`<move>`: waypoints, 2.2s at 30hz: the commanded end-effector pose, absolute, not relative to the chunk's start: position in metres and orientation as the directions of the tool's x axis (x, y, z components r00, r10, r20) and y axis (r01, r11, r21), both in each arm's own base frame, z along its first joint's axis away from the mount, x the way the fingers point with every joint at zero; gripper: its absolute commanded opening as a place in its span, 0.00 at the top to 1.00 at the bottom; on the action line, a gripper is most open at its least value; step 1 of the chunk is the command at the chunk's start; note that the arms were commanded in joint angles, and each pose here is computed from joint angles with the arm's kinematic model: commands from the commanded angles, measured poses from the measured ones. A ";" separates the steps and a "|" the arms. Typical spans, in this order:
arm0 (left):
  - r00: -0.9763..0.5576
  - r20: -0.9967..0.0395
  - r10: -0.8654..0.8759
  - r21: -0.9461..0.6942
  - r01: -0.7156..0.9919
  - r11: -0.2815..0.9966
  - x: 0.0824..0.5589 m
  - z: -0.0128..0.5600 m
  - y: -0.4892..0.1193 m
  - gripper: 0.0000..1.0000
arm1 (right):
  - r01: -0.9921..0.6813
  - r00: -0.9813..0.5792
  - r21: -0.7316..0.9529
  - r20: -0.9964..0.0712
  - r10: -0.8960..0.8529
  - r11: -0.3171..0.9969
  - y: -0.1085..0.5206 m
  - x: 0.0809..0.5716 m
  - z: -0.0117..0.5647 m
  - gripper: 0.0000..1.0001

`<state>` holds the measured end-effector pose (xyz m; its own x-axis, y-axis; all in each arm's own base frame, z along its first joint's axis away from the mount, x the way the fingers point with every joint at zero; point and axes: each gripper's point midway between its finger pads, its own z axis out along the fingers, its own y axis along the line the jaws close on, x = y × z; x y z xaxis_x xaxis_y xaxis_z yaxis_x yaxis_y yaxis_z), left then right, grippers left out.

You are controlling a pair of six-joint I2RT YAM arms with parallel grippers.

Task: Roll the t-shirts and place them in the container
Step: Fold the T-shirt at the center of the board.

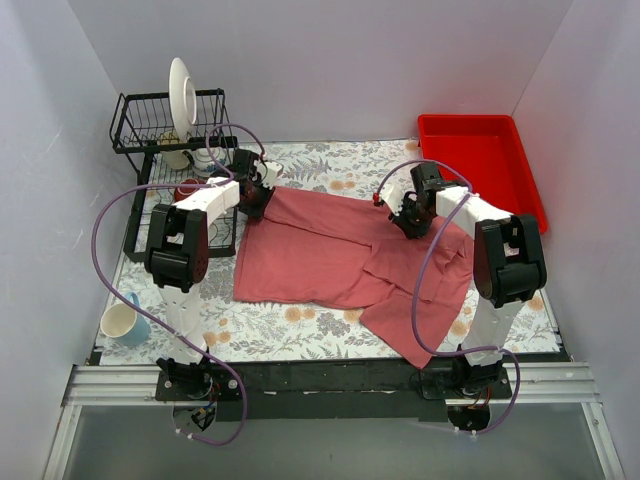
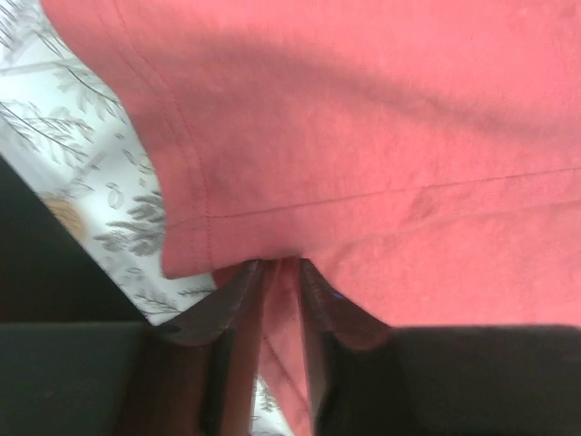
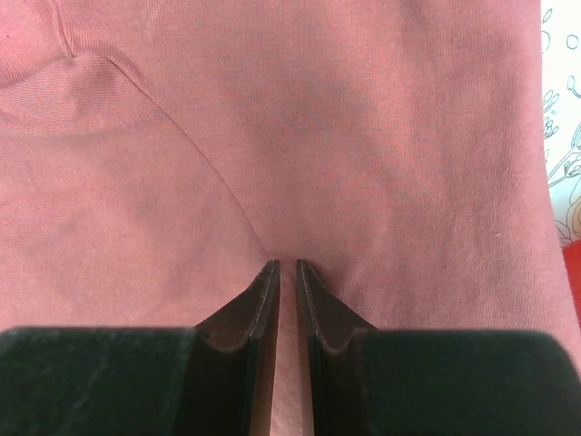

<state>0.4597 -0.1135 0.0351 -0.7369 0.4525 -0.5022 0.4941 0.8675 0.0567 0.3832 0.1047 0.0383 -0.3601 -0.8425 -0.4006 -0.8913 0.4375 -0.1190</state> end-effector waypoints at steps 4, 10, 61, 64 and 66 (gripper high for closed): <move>-0.731 -0.495 0.470 0.182 0.442 0.878 0.476 0.050 -0.090 1.00 | -0.879 -0.376 -0.132 -0.396 -0.838 0.457 0.103 0.391 0.040 0.80; -0.752 -0.471 0.461 0.177 0.432 0.884 0.464 0.041 -0.081 1.00 | -0.880 -0.380 -0.127 -0.393 -0.837 0.458 0.103 0.392 0.036 0.81; -0.699 -0.505 0.506 0.206 0.472 0.857 0.479 0.051 -0.100 0.97 | -0.871 -0.393 -0.130 -0.395 -0.830 0.474 0.104 0.401 0.033 0.81; -0.704 -0.507 0.498 0.218 0.454 0.864 0.480 0.053 -0.096 1.00 | -0.870 -0.394 -0.129 -0.396 -0.830 0.475 0.104 0.401 0.032 0.81; -0.704 -0.512 0.492 0.236 0.435 0.869 0.482 0.055 -0.092 1.00 | -0.871 -0.395 -0.127 -0.392 -0.831 0.474 0.104 0.400 0.031 0.81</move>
<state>0.4726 -0.1044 0.0274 -0.7286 0.5017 -0.4663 0.4884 0.8578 0.1599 0.3861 0.1022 0.0229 -0.3988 -0.8393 -0.3695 -0.8815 0.4619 -0.0979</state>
